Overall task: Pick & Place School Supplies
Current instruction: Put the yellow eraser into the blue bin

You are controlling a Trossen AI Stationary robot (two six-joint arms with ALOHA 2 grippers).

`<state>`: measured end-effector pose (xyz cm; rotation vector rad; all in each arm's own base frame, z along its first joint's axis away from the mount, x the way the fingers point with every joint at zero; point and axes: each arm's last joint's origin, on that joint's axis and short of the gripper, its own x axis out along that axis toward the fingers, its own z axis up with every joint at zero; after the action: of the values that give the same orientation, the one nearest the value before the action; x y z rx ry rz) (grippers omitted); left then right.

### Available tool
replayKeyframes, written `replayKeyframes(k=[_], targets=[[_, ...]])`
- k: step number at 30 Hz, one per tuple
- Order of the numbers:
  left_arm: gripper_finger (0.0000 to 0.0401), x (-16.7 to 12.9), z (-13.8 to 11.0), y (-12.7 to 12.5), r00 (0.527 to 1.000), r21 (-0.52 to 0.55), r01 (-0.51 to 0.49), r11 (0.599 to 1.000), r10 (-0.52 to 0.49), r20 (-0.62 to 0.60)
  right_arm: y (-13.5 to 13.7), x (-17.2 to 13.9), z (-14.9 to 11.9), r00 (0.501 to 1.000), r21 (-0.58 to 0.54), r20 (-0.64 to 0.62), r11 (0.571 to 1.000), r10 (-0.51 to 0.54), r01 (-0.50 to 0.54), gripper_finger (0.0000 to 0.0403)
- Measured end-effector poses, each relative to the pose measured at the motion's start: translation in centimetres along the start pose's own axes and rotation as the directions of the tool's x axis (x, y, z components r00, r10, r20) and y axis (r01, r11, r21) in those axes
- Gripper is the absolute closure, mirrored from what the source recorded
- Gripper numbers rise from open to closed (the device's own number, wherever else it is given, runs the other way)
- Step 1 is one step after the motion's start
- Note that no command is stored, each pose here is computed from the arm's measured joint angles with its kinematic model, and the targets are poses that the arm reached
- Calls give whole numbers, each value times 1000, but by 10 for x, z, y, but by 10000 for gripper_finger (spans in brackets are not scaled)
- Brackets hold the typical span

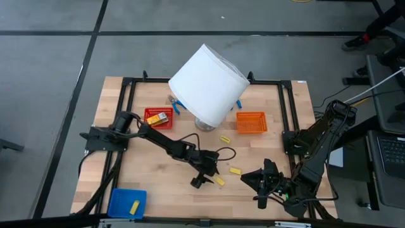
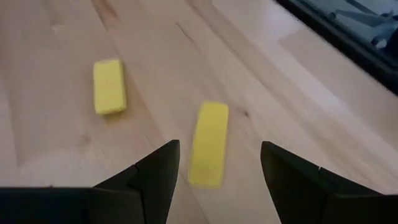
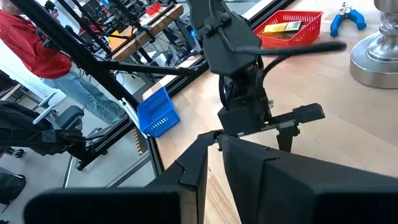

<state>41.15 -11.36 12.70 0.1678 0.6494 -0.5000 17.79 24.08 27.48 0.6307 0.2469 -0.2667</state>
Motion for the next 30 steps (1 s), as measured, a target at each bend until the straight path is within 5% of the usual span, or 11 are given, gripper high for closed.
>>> replayKeyframes(k=[25,30], targets=[[181,21,-18,3,1000,-1,-10,1000,10,2,0,0,0,1000,0,-6,1000,2,-2,348],[206,21,-18,3,1000,-17,-10,1000,10,2,0,0,0,1000,0,-7,1000,2,-2,348]])
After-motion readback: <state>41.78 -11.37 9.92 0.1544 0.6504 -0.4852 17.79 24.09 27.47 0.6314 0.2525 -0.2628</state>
